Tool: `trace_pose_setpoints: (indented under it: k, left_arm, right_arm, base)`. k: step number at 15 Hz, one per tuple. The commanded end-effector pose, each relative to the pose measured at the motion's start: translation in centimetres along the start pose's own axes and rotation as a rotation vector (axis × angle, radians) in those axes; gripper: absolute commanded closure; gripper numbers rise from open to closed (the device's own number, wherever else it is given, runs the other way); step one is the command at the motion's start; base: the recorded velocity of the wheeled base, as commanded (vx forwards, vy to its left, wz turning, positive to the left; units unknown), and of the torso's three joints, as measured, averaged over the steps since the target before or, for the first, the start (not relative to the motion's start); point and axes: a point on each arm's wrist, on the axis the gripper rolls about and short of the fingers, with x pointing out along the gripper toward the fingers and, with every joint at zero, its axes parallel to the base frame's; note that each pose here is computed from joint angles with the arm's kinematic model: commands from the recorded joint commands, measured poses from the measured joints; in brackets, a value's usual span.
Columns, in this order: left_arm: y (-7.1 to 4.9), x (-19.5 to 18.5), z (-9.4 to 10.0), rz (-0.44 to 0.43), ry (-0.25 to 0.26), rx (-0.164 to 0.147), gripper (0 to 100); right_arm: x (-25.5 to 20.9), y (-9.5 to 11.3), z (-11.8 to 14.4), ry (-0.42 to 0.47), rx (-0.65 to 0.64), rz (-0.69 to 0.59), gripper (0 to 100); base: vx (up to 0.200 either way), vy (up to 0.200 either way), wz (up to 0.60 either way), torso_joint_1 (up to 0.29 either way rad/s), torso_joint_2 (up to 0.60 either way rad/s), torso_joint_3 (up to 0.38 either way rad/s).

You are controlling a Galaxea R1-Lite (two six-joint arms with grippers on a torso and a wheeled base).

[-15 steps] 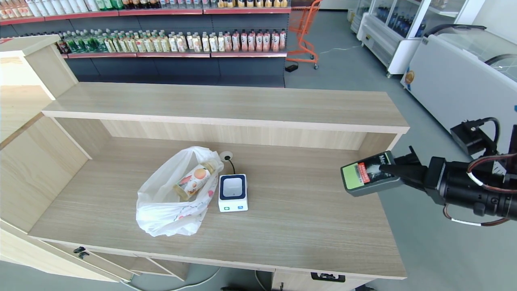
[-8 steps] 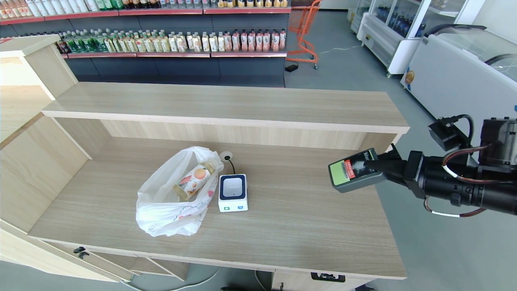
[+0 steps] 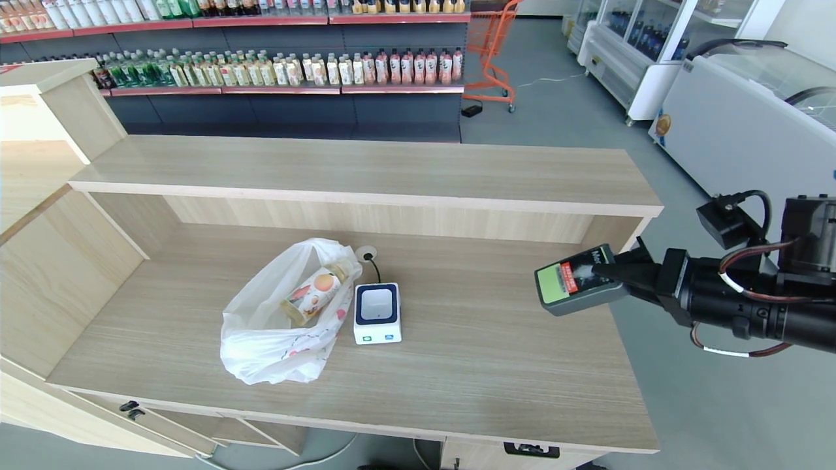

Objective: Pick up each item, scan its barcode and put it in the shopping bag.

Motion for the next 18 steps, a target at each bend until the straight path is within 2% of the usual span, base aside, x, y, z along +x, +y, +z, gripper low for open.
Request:
trace_pose_setpoints:
  k: [1, 13, 18]
  left_arm:
    - [0.00, 0.00, 0.00, 0.000, 0.000, -0.001, 0]
    - [0.00, 0.00, 0.00, 0.000, 0.000, -0.001, 0]
    - [0.00, 0.00, 0.00, 0.000, 0.000, 0.000, 0]
  right_arm:
    - [-0.16, 0.12, -0.01, -0.002, -0.003, 0.004, 100]
    - [-0.10, 0.41, -0.14, 0.003, -0.007, 0.013, 100]
    - [-0.11, 0.28, -0.43, 0.012, -0.005, 0.009, 100]
  base:
    - [0.000, 0.200, 0.00, -0.002, 0.00, 0.002]
    - [0.000, 0.200, 0.00, 0.000, 0.00, 0.001]
    - [0.000, 0.000, 0.00, 0.000, 0.00, 0.000]
